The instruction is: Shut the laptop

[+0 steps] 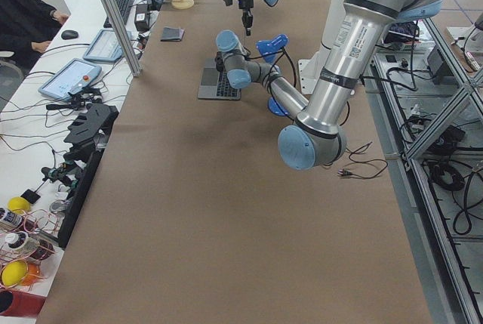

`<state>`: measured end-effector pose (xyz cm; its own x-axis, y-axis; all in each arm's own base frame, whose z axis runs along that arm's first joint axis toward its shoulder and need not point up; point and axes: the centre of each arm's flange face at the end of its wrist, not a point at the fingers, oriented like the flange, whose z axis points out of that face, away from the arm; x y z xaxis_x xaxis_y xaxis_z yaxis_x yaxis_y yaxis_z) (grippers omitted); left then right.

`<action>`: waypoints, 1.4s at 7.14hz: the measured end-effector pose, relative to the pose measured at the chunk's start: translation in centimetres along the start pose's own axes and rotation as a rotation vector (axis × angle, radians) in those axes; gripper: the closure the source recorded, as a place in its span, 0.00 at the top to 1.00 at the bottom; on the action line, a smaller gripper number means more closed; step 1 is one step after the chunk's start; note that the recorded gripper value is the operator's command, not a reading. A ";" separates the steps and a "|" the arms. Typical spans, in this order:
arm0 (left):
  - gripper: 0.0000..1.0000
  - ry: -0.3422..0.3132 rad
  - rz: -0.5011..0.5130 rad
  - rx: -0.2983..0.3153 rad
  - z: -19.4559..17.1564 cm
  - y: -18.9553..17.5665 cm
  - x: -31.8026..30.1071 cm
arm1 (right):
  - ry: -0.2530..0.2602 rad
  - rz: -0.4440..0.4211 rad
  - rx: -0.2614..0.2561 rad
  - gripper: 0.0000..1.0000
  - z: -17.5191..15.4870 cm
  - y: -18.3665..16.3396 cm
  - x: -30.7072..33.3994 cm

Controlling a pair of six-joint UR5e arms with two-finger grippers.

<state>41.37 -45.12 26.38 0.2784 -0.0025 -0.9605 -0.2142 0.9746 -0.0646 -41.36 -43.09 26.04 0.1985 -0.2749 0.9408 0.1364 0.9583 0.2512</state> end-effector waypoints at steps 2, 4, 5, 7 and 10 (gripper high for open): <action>0.00 -0.004 -0.019 0.035 -1.1 -2.7 0.2 | 0.017 0.010 0.030 0.00 0.6 -2.9 -0.2; 0.00 -0.011 -0.037 0.062 -1.8 -5.3 0.5 | 0.042 0.032 0.070 0.00 -0.4 -5.9 1.0; 0.00 -0.016 -0.046 0.070 -1.7 -6.3 0.6 | 0.058 0.048 0.088 0.00 -0.9 -7.4 2.0; 0.00 -0.037 -0.060 0.100 -1.1 -8.5 1.0 | 0.094 0.080 0.111 0.00 -0.5 -10.2 3.4; 0.00 -0.065 -0.070 0.150 0.6 -11.4 -1.3 | 0.140 0.094 0.130 0.00 3.4 -13.1 2.5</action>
<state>43.98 -56.11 28.57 0.3487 -0.0614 -0.9352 -0.0515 0.9951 -0.0845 -45.95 -56.04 25.94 0.3384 -0.1834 0.9230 -0.0141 0.9797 0.1998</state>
